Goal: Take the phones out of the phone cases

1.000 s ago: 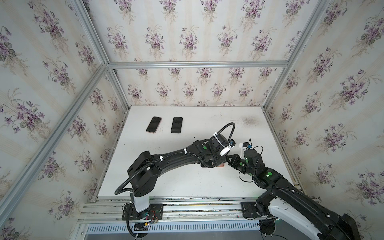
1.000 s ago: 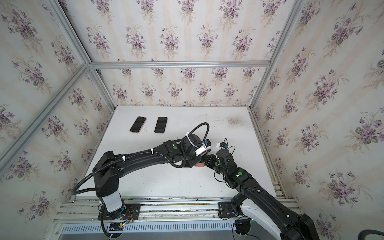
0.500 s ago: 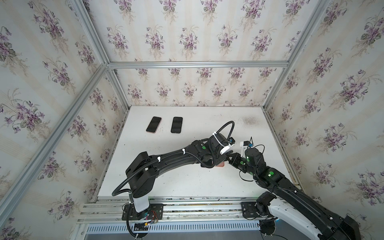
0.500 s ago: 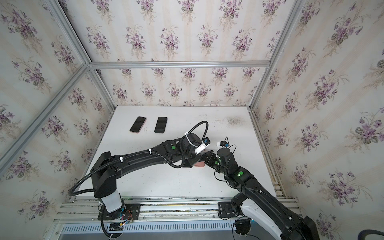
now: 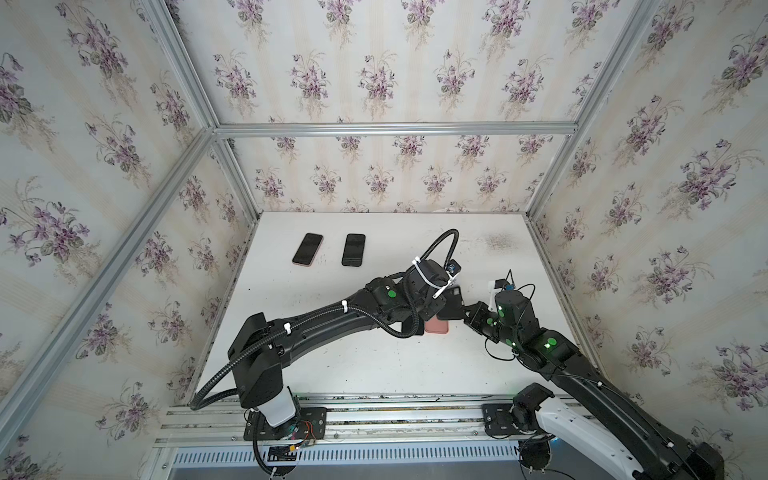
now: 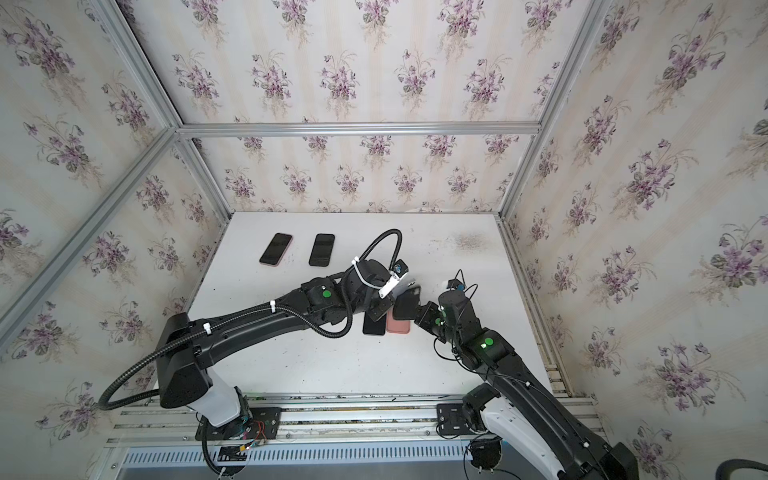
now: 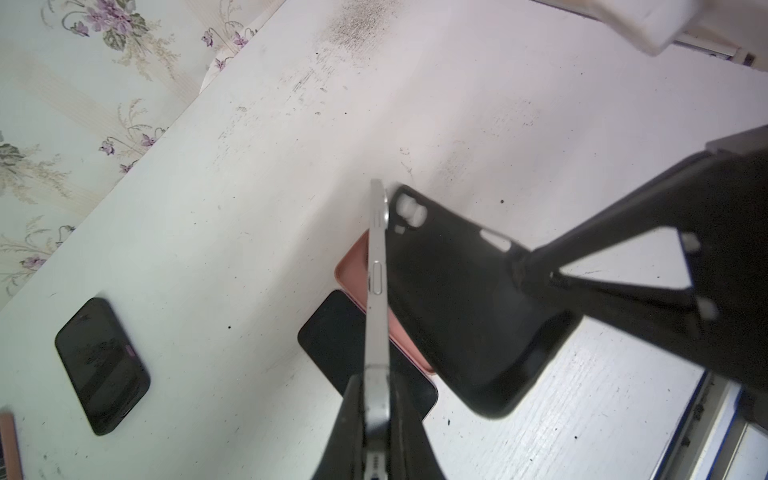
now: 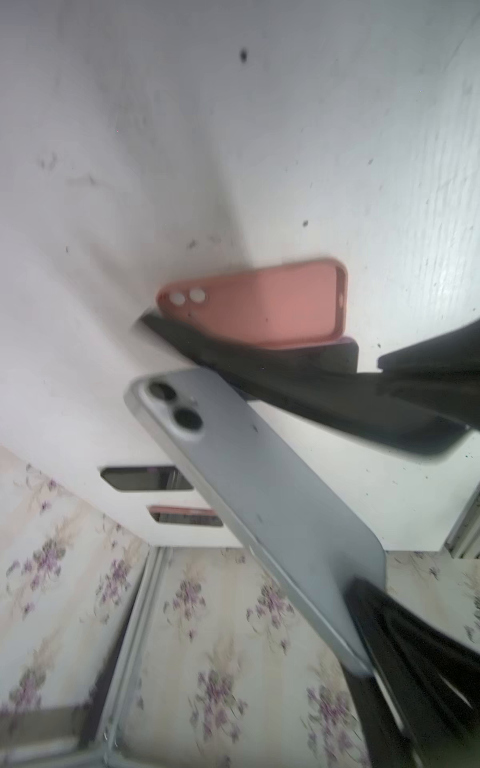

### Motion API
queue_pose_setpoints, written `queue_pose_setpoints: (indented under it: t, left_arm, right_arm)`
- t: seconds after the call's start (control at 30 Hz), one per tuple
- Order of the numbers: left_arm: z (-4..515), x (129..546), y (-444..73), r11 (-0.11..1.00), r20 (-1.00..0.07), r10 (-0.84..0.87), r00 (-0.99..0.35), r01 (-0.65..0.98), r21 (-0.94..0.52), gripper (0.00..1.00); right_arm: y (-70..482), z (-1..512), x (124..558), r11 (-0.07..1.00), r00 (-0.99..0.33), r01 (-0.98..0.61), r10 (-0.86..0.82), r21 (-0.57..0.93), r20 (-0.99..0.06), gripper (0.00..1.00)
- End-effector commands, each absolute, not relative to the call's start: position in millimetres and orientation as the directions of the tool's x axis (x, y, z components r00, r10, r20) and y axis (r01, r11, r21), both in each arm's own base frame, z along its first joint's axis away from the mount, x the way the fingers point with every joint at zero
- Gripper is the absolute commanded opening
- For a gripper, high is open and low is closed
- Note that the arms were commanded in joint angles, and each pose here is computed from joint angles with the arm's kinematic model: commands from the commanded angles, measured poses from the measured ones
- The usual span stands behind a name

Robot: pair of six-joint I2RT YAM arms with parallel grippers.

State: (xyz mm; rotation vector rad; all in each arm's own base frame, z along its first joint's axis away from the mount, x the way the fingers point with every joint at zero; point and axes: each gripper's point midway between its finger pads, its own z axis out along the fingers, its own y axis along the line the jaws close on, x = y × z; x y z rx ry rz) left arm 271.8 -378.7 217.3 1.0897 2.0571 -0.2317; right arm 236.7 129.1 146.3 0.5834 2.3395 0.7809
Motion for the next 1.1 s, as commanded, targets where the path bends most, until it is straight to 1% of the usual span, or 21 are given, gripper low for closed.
queue_pose_setpoints:
  t: [0.0, 0.17, 0.23, 0.33, 0.43, 0.63, 0.83, 1.07]
  left_arm:
    - [231.0, 276.9, -376.6, 0.650, -0.741, 0.591, -0.319, 0.732, 0.203, 0.00]
    - [233.6, 276.5, -375.0, 0.655, -0.740, 0.597, -0.311, 0.721, 0.226, 0.00]
    - [233.7, 275.4, -379.4, 0.646, -0.734, 0.612, -0.295, 0.722, 0.249, 0.00]
    - [230.4, 274.5, -388.0, 0.628, -0.713, 0.648, -0.267, 0.718, 0.301, 0.00]
    - [222.3, 272.1, -398.4, 0.605, -0.690, 0.680, -0.249, 0.721, 0.336, 0.00]
    - [198.5, 262.8, -427.7, 0.529, -0.608, 0.772, -0.183, 0.716, 0.456, 0.00]
    - [175.6, 255.1, -455.7, 0.458, -0.528, 0.839, -0.132, 0.696, 0.553, 0.00]
    - [140.4, 244.6, -483.2, 0.338, -0.399, 0.915, -0.065, 0.662, 0.669, 0.00]
  right_arm:
    - [107.8, 138.0, 229.3, 0.765, -0.716, 0.291, 0.572, 0.574, -0.400, 0.00]
    - [90.7, 138.8, 228.7, 0.767, -0.709, 0.331, 0.587, 0.550, -0.391, 0.00]
    - [80.6, 145.0, 229.8, 0.779, -0.700, 0.337, 0.583, 0.530, -0.412, 0.00]
    - [57.8, 155.8, 228.7, 0.819, -0.699, 0.350, 0.551, 0.454, -0.455, 0.00]
    - [37.4, 161.7, 228.7, 0.835, -0.702, 0.371, 0.538, 0.406, -0.466, 0.00]
    - [16.3, 160.5, 236.8, 0.828, -0.696, 0.396, 0.553, 0.397, -0.458, 0.00]
    - [3.1, 142.0, 235.4, 0.853, -0.730, 0.401, 0.517, 0.333, -0.447, 0.00]
    - [-1.0, 125.7, 232.1, 0.856, -0.748, 0.404, 0.512, 0.324, -0.422, 0.00]
